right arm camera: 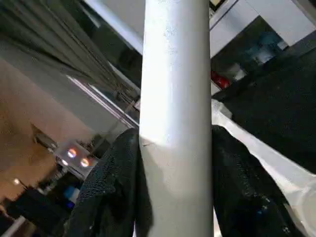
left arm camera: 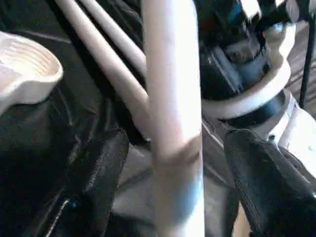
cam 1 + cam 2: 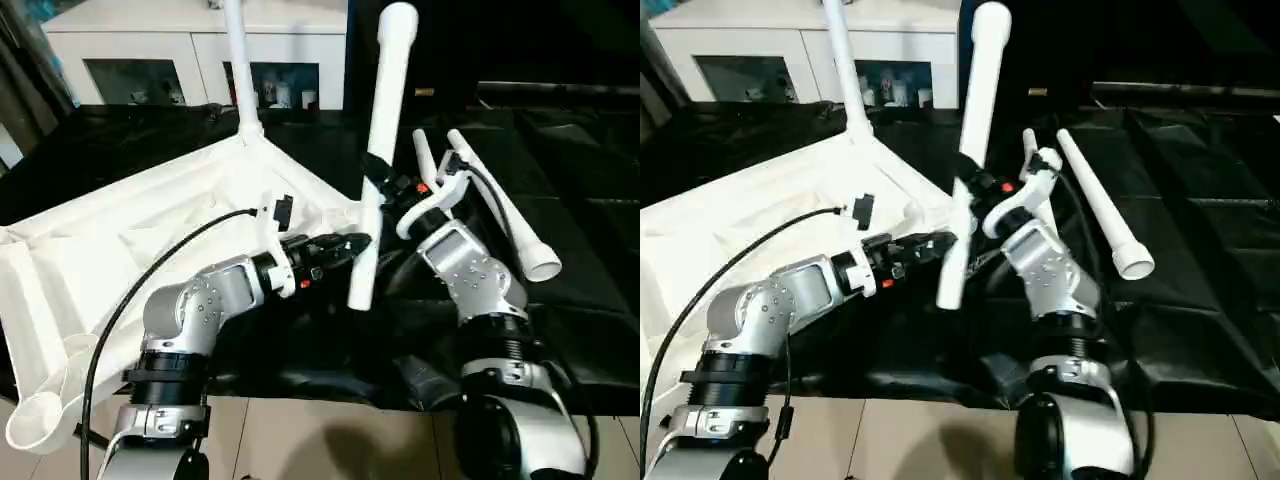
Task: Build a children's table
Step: Insert table leg to table base
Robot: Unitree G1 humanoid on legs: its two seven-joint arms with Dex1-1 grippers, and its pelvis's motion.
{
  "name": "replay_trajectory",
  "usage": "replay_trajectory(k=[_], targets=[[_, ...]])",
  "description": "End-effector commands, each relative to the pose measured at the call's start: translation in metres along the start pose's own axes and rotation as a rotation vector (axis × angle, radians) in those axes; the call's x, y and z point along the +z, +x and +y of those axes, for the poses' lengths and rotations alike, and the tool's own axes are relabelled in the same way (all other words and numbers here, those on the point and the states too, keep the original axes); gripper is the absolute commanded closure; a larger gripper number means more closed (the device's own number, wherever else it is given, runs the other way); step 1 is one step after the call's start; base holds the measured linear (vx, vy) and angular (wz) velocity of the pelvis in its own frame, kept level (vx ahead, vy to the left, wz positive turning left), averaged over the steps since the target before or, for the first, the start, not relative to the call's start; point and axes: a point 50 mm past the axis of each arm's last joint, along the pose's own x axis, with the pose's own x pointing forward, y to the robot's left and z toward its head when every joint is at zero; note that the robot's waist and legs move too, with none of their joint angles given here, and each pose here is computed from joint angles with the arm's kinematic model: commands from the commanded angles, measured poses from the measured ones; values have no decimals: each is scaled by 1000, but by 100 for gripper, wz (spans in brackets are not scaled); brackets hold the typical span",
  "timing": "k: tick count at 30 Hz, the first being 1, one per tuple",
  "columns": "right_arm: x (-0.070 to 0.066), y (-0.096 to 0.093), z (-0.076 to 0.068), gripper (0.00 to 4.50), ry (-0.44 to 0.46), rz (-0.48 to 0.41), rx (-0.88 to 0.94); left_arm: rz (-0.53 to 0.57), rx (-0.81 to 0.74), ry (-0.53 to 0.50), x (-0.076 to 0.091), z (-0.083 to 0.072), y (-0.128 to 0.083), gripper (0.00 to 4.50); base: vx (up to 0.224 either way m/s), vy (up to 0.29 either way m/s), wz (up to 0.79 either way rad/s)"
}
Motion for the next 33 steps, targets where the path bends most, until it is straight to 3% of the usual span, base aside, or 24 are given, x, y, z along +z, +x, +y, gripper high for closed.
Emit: replay_trajectory(k=[1,5,10,30,33], targets=[[8,9,14,293,2,-46,47,13,-36,-13,-3,-9,4,62,0,0,0],[11,14,19,293,38,-82,59,57,-86,-16,-13,-21,9,28,0,0,0],[16,14,19,293,52,-110,52,38,-44,-14,-11,-16,9,6,0,0,0],[19,17,15,293,67,-124,11,-46,-26,-61,0,-15,10,179,0,0,0],[20,18,15,293,67,-125,10,-56,-30,-63,1,-16,10,187,0,0,0]])
